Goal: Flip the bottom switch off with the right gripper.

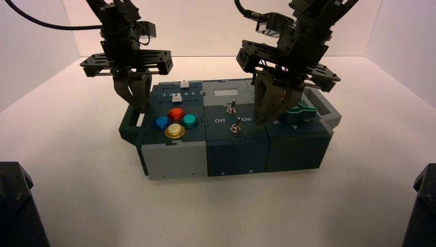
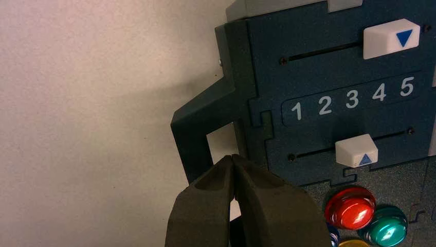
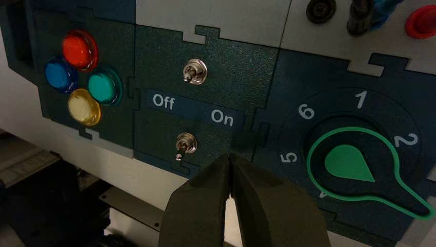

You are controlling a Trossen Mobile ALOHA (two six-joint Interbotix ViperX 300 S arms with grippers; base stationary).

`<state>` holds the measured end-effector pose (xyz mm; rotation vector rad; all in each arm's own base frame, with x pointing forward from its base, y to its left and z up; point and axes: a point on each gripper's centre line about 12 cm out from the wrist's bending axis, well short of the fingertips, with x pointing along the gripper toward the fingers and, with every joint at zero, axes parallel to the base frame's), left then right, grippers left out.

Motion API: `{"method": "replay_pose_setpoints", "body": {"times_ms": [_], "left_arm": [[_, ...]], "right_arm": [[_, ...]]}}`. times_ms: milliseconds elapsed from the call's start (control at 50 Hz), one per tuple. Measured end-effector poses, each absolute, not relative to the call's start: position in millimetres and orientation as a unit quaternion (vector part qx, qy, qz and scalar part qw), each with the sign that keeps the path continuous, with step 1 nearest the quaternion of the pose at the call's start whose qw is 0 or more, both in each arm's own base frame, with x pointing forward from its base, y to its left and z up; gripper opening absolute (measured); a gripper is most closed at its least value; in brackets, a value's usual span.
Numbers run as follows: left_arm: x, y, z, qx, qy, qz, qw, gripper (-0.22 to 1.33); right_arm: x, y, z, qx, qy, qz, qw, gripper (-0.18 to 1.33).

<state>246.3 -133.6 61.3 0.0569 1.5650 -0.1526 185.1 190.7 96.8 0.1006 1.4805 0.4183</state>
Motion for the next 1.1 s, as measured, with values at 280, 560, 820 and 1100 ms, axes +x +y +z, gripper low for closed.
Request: {"method": "replay_pose_setpoints", "body": {"times_ms": [280,560,820,1100], "left_arm": [[246,-134,61,0.026,0.703,-0.069,0.707,-0.16],[245,-133,60,0.025,0.702,-0.069,0.709,-0.16],[245,-133,59,0.024,0.701,-0.069,0.71,-0.16],[245,-133,60,0.024,0.7,-0.07,0.71,-0.16]], "right_arm": [[183,203,95,0.042,0.673,0.193,0.713,-0.14],[185,209,89,0.039,0.682,0.188,0.706,-0.14],[187,212,88,0.042,0.684,0.185,0.705,-0.14],[190,215,87,0.043,0.687,0.184,0.702,-0.14]]}}
